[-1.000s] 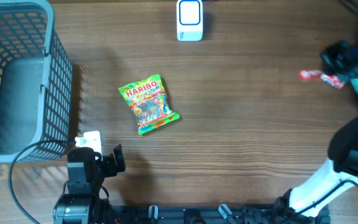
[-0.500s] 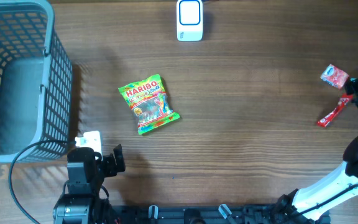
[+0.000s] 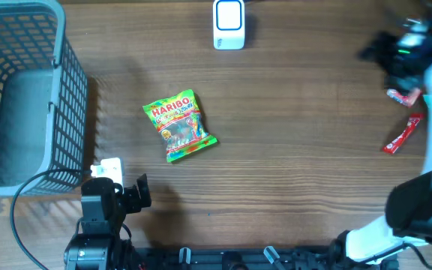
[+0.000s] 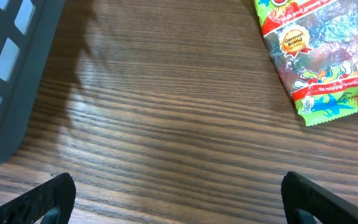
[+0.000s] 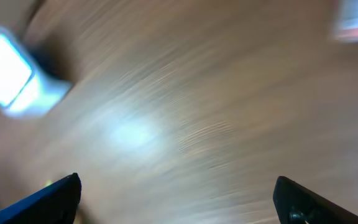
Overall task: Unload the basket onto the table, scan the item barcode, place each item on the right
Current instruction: 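Reach the right gripper to the Haribo bag and grasp it, then lift the Haribo bag and move it toward the scanner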
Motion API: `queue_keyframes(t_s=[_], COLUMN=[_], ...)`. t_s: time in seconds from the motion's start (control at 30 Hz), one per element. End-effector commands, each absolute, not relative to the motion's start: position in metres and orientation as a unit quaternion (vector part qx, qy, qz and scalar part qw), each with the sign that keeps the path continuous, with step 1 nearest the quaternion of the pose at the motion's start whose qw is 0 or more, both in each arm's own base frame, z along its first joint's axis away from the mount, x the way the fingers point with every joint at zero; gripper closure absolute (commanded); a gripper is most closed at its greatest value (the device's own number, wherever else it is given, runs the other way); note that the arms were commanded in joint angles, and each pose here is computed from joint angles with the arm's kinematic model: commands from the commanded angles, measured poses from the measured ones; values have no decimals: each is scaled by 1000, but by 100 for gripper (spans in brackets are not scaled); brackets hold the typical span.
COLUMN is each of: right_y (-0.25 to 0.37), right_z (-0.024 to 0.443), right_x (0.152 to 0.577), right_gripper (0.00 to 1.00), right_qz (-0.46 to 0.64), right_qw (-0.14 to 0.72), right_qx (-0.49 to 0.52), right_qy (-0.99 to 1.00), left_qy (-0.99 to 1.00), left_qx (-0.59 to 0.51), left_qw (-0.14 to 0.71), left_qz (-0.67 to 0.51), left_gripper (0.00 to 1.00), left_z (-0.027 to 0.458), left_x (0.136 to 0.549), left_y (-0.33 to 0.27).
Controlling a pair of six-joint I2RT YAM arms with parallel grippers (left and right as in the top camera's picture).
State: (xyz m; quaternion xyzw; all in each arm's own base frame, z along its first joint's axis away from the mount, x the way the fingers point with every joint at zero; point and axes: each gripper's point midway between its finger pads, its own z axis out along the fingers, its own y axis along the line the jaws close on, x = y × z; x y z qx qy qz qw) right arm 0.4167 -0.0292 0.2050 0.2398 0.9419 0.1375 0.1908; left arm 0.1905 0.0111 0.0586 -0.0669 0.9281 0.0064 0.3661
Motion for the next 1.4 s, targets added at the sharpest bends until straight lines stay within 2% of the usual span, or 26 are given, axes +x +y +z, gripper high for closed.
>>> queue_keyframes(t_s=[0.0,0.13,0.27,0.37,0.57,0.8,0.87,0.97,1.07,1.2,1.27,1.37], right_y=[89,192,265,318,356,358,351,351,354,353,340,307], right_z=[214,206,155,106,52,-8,-17,-8,28,92,112,117], right_x=[415,402,390,372,360,358,359,362,360,348,345,342], right_gripper=[0,1,0,0,0,2,14,52,84,95,95,96], right_qz=[207,225,134,125,121,92,72,74,103,203,241,258], right_qw=[197,205,199,174,153,124,120,120,100,47,15,-49], right_qx=[-13,-142,-205,-256,-281,-265,-246,-230,-205,-187,-151,-82], right_qy=[958,942,949,943,940,952,959,963,968,960,959,961], left_qy=[928,928,928,928,928,928,928,928,928,928,928,928], left_qx=[-65,-65,-65,-65,-65,-65,-65,-65,-65,-65,-65,-65], left_qw=[367,367,367,367,367,367,367,367,367,367,367,367], left_qz=[14,14,14,14,14,14,14,14,14,14,14,14], left_gripper=[0,0,0,0,0,0,0,0,0,0,0,0], left_z=[58,58,58,58,58,58,58,58,58,58,58,58], left_x=[190,190,190,190,190,190,190,190,190,190,190,190], left_y=[14,14,14,14,14,14,14,14,14,14,14,14])
